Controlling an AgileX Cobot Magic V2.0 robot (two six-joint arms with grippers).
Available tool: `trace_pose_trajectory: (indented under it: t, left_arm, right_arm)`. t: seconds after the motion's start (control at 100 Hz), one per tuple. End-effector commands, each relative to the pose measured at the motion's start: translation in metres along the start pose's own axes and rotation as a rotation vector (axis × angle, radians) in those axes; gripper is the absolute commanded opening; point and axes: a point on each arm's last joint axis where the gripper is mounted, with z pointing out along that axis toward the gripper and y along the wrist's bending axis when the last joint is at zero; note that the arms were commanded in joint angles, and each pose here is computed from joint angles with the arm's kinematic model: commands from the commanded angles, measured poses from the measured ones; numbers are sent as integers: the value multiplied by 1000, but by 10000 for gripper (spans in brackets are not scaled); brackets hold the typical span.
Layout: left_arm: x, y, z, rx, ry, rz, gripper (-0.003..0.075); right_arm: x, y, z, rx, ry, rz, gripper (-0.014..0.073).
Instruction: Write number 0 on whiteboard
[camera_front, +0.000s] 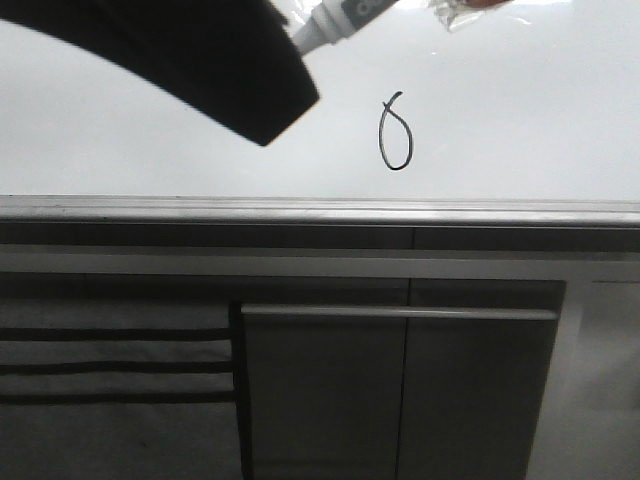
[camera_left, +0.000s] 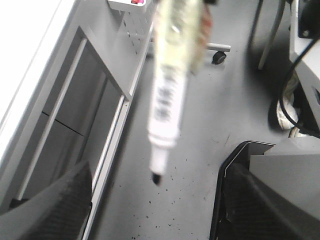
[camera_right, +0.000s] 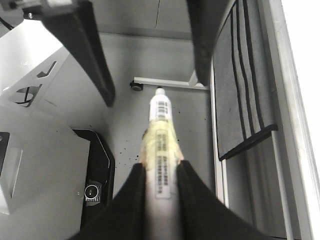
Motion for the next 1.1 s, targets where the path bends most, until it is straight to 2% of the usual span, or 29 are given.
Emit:
trace_pose_trajectory:
  t: [0.0, 0.16, 0.32, 0.49, 0.56, 0.71, 0.78, 0.85, 0.96, 1.09]
  left_arm:
    - [-21, 7, -6, -36, -92, 4, 501]
    - [-28, 11, 2, -35, -88, 2, 460]
    - [-28, 12, 4, -36, -87, 1, 297]
    - [-30, 13, 4, -47, -109, -4, 166]
    - [-30, 13, 4, -45, -112, -7, 131]
    - [-30, 13, 4, -47, -114, -7, 78]
    - [-31, 13, 4, -51, -120, -9, 58]
    - [-32, 14, 4, -61, -133, -16, 41]
    - [-32, 22, 3, -103, -169, -64, 24]
    - [-17, 41, 10, -193, -206, -206, 22]
  right_arm:
    - [-11, 4, -9, 15, -57, -29, -27]
    - [-11, 4, -9, 9, -56, -29, -27]
    - [-11, 4, -9, 9, -56, -29, -27]
    - [-12, 3, -9, 21, -58, -27, -13]
    - [-12, 2, -9, 29, -59, -16, 40]
    - [-12, 0, -10, 49, -62, 0, 262]
    - [-11, -1, -12, 64, -47, 8, 318]
    - [-10, -4, -21, 119, -29, 50, 322]
    - [-7, -8, -43, 267, -24, 136, 322]
    - [3, -5, -73, 462, -6, 254, 322]
